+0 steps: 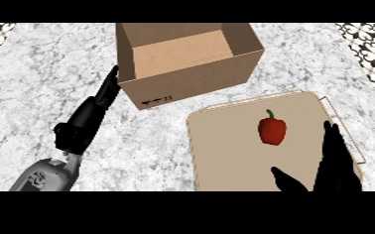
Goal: Pick the bell pepper from the tray and place it in the cardboard box
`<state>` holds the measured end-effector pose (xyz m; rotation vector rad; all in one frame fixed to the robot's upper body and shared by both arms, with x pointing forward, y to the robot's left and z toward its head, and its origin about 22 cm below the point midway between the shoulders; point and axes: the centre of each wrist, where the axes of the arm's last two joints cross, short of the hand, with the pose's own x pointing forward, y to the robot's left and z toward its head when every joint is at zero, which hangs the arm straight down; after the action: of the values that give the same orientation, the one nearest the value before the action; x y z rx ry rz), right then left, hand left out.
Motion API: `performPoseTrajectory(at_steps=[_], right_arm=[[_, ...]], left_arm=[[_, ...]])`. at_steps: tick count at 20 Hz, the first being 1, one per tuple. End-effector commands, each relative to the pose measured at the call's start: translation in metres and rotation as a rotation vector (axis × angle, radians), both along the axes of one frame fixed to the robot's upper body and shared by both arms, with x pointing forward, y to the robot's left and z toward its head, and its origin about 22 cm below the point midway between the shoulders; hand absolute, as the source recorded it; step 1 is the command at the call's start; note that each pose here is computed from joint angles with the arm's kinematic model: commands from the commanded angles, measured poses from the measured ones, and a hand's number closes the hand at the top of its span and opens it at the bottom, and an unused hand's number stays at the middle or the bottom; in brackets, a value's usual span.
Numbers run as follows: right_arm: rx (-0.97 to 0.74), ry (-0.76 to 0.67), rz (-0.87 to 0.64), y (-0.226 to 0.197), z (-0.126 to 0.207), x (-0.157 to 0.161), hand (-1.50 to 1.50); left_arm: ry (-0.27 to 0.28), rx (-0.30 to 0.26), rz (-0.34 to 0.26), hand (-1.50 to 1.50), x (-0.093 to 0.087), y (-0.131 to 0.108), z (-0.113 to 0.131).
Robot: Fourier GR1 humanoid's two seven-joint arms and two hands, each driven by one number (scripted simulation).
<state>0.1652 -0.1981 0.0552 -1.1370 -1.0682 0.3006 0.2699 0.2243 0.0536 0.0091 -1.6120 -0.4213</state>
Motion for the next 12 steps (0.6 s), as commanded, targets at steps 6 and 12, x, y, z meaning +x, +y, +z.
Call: performPoseTrajectory(at_steps=[6,12], right_arm=[[-0.021,0.08,-0.099,0.076,0.059,0.022,-1.5],[0.007,0.151,-0.152,0.058,0.058,0.031,-1.5]], left_arm=[[0.005,0.003,-0.029,0.0,0.01,-0.029,0.002],[0.018,-0.013,-0.038,0.0,0.007,-0.015,-0.011]])
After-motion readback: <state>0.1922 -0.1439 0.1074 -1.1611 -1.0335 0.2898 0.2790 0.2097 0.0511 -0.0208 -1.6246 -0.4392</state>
